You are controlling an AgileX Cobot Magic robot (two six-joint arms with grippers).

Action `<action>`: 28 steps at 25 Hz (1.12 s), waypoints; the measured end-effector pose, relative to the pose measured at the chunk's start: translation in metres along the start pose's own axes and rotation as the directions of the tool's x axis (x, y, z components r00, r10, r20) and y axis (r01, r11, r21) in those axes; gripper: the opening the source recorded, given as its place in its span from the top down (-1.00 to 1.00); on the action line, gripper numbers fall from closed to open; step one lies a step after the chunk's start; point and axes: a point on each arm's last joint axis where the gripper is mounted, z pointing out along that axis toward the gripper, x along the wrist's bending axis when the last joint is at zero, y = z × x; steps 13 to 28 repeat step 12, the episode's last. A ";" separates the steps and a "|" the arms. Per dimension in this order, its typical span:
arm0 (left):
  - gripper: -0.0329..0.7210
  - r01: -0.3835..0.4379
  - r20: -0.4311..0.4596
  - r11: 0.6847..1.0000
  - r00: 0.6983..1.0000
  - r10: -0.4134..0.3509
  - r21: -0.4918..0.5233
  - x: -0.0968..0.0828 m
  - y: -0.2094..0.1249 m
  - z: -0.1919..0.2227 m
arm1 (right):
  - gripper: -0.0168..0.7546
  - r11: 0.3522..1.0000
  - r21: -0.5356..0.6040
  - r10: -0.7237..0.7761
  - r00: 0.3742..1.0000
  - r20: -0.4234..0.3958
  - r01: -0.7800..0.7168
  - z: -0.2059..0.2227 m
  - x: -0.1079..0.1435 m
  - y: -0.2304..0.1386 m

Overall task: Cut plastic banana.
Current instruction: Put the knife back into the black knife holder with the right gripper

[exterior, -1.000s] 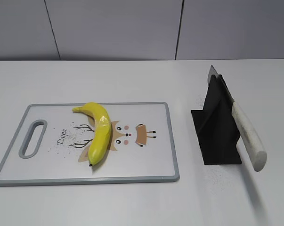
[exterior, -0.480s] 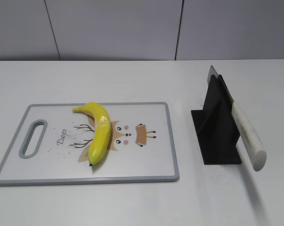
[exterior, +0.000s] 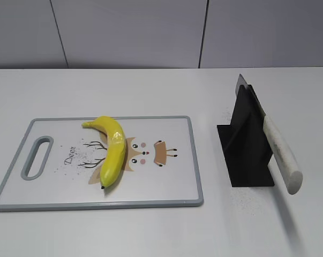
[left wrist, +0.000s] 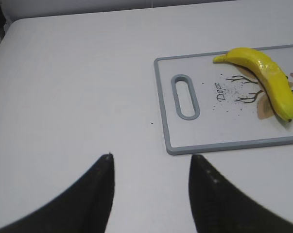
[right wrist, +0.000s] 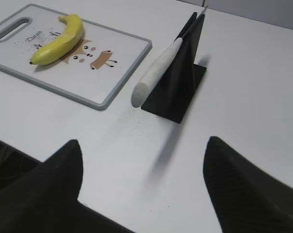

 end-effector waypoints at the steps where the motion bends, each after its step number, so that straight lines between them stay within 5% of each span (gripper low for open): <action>1: -0.36 0.000 0.000 1.000 1.000 0.000 0.000 0.000 0.000 0.000 | -0.56 1.000 -0.002 0.016 1.000 0.026 -0.016 0.000 0.000 0.000; 9: -0.36 0.000 0.000 1.000 1.000 0.000 0.000 0.000 0.000 0.000 | -0.56 0.993 -0.026 0.118 0.965 0.234 -0.115 0.004 0.001 0.002; 28: -0.36 0.000 0.000 1.000 1.000 0.000 0.000 0.000 0.000 0.000 | -0.56 0.993 -0.028 0.121 0.963 0.241 -0.118 0.004 0.001 0.002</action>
